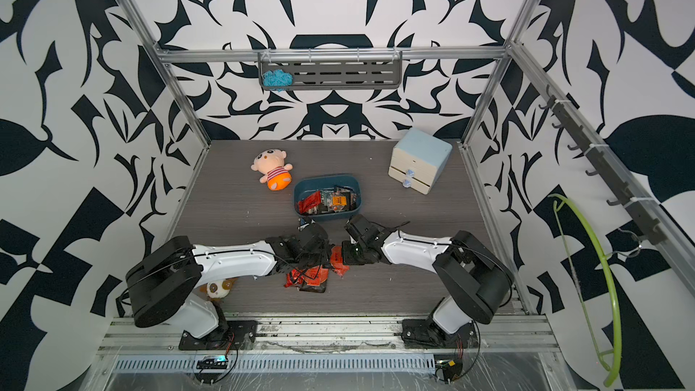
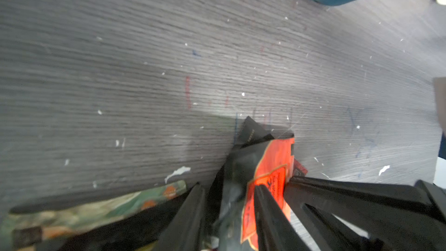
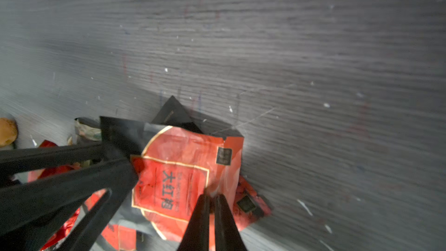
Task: Put the tea bags into the storage box
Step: Pick up the tea bag from the center of the board.
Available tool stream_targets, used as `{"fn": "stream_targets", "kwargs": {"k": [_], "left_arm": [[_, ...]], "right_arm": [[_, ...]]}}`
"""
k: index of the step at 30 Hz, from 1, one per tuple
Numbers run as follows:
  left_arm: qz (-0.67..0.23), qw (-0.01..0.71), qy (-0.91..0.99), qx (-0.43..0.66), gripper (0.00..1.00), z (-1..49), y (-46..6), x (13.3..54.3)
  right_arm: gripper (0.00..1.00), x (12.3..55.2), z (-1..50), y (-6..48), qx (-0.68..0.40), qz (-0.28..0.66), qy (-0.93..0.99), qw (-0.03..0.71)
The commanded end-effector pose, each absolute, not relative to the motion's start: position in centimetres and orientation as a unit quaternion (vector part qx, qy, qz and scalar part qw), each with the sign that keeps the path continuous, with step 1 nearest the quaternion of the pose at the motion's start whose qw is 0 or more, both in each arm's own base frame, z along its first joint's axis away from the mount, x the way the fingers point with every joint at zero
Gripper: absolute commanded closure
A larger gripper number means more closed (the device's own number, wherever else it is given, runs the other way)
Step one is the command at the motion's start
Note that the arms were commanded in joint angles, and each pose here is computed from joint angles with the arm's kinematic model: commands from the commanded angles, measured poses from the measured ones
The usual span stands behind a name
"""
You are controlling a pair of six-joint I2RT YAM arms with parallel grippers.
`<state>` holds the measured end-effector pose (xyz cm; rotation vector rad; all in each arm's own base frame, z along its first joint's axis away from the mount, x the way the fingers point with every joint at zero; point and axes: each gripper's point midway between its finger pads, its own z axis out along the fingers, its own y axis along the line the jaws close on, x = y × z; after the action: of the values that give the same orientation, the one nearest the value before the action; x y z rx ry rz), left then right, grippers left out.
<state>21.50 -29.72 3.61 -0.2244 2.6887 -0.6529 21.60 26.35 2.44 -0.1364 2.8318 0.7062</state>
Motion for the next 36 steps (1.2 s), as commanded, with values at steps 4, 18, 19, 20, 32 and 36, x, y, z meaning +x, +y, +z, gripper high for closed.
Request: {"fn": "stream_targets", "kwargs": {"k": [4, 18, 19, 20, 32, 36], "left_arm": [[-0.245, 0.178, 0.95, -0.074, 0.63, 4.1, -30.6, 21.8], [-0.282, 0.164, 0.943, -0.064, 0.7, 4.9, -32.7, 21.9], [-0.285, 0.163, 0.942, -0.064, 0.71, 5.0, -32.9, 21.9], [-0.286, 0.161, 0.943, -0.063, 0.72, 5.0, -33.0, 21.9], [-0.275, 0.173, 0.943, -0.067, 1.0, 6.0, -31.4, 21.4], [-0.267, 0.185, 0.943, -0.069, 1.0, 7.0, -30.0, 21.1]], "right_arm": [[0.89, 22.0, 2.6, 26.7, -0.047, 0.235, 0.964, 0.116], [0.9, 22.0, 2.7, 26.7, -0.044, 0.235, 0.964, 0.116], [0.9, 22.0, 2.7, 26.6, -0.044, 0.235, 0.964, 0.117], [0.9, 22.0, 2.8, 26.6, -0.045, 0.236, 0.964, 0.118], [0.88, 22.8, 5.7, 25.6, -0.045, 0.227, 0.959, 0.166], [0.81, 23.7, 7.8, 24.0, -0.044, 0.196, 0.957, 0.21]]}}
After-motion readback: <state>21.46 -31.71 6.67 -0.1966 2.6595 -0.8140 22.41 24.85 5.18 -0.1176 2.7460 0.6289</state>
